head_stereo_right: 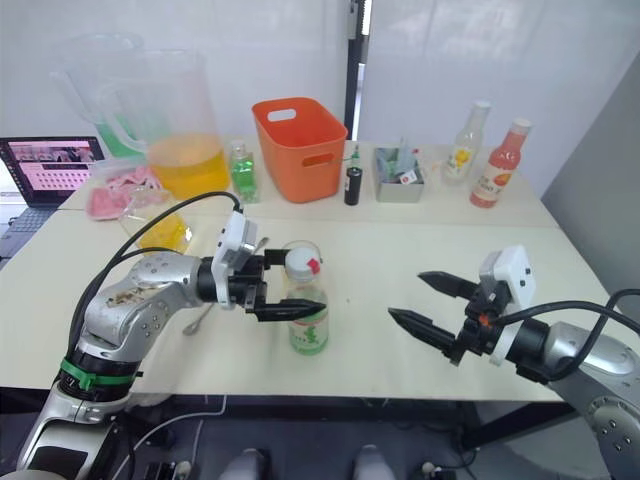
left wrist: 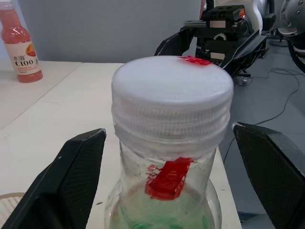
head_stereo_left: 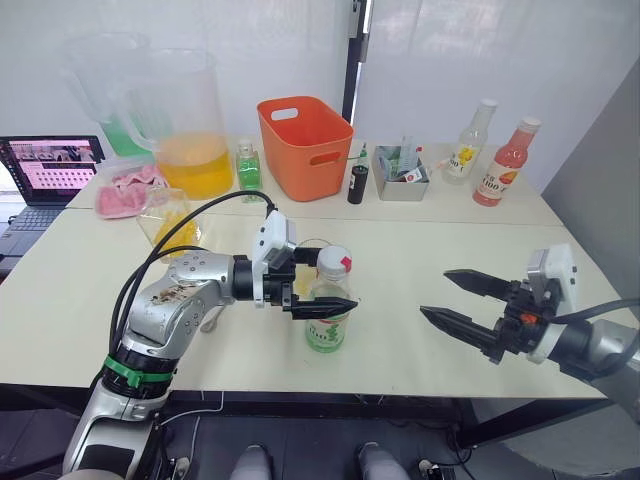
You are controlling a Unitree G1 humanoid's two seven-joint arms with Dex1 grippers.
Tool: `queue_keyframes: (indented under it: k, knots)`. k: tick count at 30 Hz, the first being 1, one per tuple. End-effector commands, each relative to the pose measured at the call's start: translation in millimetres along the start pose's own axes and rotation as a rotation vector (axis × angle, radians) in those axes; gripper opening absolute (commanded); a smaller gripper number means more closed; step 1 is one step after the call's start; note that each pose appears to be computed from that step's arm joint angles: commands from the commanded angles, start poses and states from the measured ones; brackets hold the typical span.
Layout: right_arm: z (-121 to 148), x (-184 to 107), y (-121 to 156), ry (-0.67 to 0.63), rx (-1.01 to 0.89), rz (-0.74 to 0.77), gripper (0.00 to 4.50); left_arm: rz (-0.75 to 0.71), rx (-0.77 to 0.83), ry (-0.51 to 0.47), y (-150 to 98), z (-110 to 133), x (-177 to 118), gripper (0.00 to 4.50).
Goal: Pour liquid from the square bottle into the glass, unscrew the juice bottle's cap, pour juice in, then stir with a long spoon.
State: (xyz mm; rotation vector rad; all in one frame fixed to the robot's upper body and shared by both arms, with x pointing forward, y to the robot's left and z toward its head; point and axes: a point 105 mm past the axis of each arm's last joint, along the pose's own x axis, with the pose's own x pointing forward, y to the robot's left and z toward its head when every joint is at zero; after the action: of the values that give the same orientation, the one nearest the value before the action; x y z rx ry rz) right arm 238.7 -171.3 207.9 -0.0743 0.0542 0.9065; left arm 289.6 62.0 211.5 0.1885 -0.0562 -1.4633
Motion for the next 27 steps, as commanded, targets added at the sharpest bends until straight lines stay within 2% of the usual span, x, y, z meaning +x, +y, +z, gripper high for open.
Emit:
queue_keyframes:
  k: [1, 4, 10, 27]
  knots:
    - [6, 0, 2, -0.019, -0.043, 0.005, 4.48, -0.012, 0.052, 0.006, 0, 5, -1, 4.50]
    - [6, 0, 2, -0.021, -0.045, 0.005, 4.48, -0.010, 0.047, -0.003, 1, 5, 0, 4.50]
    - [3, 1, 3, -0.005, -0.050, 0.013, 4.50, -0.014, 0.055, 0.000, 0, 4, 1, 2.68]
    - [-3, 3, 2, 0.007, -0.057, 0.031, 4.50, 0.003, 0.072, -0.012, 10, 9, 4, 2.68]
